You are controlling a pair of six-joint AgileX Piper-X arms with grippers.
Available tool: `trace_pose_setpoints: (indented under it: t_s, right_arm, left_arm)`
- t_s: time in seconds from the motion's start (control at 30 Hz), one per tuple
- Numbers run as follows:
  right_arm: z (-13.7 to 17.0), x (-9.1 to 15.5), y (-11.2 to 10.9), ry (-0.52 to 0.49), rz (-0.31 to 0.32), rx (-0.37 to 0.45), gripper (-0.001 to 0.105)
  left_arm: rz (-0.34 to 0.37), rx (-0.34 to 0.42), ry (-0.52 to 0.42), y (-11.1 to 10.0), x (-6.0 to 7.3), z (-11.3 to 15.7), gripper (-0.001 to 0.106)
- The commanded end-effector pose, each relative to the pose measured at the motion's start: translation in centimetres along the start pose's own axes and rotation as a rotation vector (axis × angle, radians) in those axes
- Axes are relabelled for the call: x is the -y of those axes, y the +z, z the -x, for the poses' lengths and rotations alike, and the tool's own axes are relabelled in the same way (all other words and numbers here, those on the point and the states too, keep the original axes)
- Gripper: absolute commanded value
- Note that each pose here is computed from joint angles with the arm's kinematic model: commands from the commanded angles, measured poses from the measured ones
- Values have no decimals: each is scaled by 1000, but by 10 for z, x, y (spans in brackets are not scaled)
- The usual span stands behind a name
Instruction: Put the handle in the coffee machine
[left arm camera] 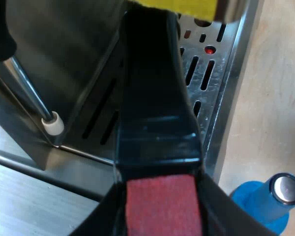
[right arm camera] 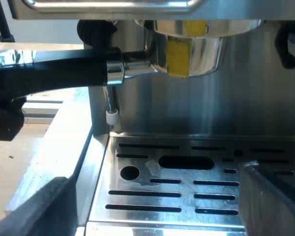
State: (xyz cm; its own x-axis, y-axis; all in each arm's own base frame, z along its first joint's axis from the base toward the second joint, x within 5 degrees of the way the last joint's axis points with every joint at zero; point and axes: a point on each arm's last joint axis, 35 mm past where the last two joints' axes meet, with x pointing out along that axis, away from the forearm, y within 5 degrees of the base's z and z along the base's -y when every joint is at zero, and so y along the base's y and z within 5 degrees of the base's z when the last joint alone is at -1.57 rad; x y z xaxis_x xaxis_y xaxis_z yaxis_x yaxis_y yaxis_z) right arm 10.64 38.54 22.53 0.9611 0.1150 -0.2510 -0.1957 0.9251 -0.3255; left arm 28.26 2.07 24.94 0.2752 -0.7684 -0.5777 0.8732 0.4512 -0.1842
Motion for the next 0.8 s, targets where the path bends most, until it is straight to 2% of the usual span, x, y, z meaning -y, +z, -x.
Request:
trace_pose_setpoints:
  t_s: [0.03,0.37,0.8]
  right_arm:
    - [-1,3,3,-13,8,3,70]
    - [-1,3,3,-13,8,3,70]
    - [-1,3,3,-13,8,3,70]
  left_arm:
    - [-56,194,-105,16,14,9,0]
    - [-18,196,-131,14,18,9,0]
    - [-54,219,-123,16,15,9,0]
